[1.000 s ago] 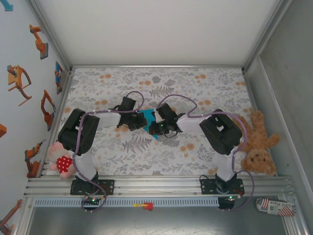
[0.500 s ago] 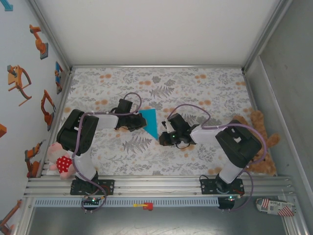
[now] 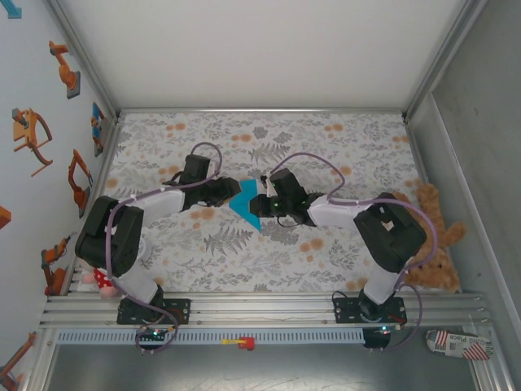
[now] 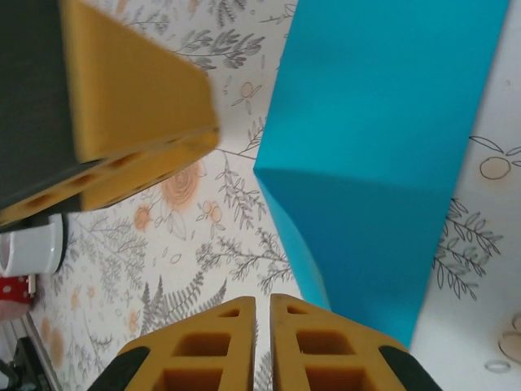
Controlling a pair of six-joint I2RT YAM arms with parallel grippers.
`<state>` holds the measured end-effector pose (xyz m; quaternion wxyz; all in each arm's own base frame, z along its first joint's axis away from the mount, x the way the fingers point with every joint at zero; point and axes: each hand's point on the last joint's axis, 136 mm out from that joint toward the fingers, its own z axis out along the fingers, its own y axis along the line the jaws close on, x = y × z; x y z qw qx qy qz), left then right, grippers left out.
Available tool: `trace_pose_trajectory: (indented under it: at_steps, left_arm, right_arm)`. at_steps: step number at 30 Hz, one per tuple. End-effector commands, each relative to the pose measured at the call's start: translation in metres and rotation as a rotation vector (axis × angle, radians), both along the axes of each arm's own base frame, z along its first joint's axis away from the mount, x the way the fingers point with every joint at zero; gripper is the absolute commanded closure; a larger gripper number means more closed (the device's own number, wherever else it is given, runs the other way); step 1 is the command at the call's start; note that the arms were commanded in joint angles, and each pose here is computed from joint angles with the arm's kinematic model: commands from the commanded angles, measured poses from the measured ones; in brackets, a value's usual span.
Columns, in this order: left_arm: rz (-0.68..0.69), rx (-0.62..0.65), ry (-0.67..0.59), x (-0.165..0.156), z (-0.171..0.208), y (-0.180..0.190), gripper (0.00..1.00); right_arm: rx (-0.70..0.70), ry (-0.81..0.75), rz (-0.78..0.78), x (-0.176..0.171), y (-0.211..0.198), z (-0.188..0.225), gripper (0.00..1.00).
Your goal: Fold a paper plane with a square sheet of paper (pick it up from the middle)
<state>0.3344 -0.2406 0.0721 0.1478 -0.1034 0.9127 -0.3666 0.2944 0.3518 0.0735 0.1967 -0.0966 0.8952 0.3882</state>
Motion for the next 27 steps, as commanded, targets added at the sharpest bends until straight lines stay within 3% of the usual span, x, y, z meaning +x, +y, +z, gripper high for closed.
trace_pose_trajectory:
  at_steps: [1, 8, 19, 27]
  left_arm:
    - [0.054, 0.027, 0.084, -0.014, -0.018, 0.018, 0.58]
    - [0.061, 0.024, 0.132, -0.020, -0.029, 0.020, 0.58]
    - [0.050, -0.039, 0.183, -0.020, -0.039, 0.008, 0.58]
    - [0.041, -0.054, 0.196, -0.018, -0.041, 0.002, 0.67]
  right_arm:
    - [0.003, 0.007, -0.036, 0.014, 0.006, 0.000, 0.87]
    - [-0.113, 0.063, -0.082, 0.020, -0.006, -0.031, 0.88]
    - [-0.183, 0.126, -0.090, 0.016, -0.015, -0.054, 0.86]
    - [-0.187, 0.137, -0.092, 0.016, -0.017, -0.059, 0.86]
